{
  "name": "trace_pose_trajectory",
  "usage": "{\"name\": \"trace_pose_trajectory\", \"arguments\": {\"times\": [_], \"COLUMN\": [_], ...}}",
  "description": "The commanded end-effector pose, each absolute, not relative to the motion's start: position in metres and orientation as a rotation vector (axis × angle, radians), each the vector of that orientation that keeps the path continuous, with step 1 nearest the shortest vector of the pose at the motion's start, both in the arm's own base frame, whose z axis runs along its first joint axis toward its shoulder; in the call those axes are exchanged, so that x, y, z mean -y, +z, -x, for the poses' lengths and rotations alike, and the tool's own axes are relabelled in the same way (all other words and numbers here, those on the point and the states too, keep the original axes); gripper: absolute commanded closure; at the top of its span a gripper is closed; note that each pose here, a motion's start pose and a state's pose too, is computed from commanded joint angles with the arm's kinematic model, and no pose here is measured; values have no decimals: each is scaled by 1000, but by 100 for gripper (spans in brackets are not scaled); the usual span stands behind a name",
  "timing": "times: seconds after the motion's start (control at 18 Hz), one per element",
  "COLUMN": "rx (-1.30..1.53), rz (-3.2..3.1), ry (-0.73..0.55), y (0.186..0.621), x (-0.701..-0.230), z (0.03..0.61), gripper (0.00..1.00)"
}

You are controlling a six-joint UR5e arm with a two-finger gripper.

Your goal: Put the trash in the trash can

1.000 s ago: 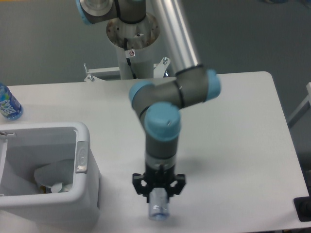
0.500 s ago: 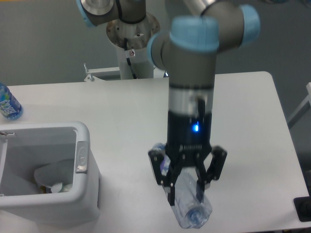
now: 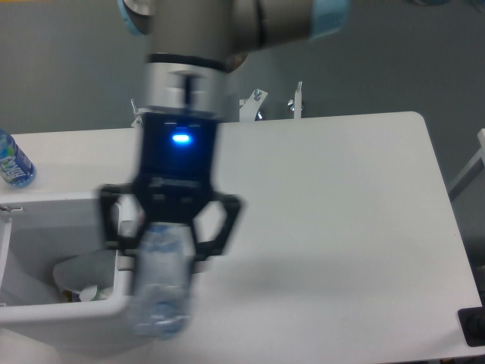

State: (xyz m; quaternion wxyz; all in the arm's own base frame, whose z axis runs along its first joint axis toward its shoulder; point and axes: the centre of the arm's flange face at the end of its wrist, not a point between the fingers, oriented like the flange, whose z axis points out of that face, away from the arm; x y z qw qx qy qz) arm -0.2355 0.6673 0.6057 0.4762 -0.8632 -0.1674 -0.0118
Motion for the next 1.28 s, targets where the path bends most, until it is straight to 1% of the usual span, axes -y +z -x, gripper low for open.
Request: {"name": "trace_pose_trajectory", "arguments": {"times": [0.17, 0.22, 0.28, 0.44, 0.56, 0.67, 0.78, 0.89, 1.0, 1.06, 1.17, 1.28], "rx": [370, 364, 365, 364, 367, 418, 430, 465, 538, 583, 632, 597], "rz": [2152, 2163, 2174, 2192, 2194, 2181, 2171, 2178, 2188, 2194, 2217, 2292], "ry": [-71, -79, -84, -95, -87, -49, -24, 25, 92, 145, 286, 437], "y": [584, 578, 573, 570, 571, 573, 579, 572, 564, 560, 557, 545], "x": [-681, -683, -681, -668, -661, -645, -638, -629, -613, -603, -578, -555], "z": [205, 199, 197, 183, 187, 226, 239, 270, 308, 328, 368, 399], "gripper": [37, 19, 0, 0, 0, 0, 0, 0, 0, 0, 0, 0]}}
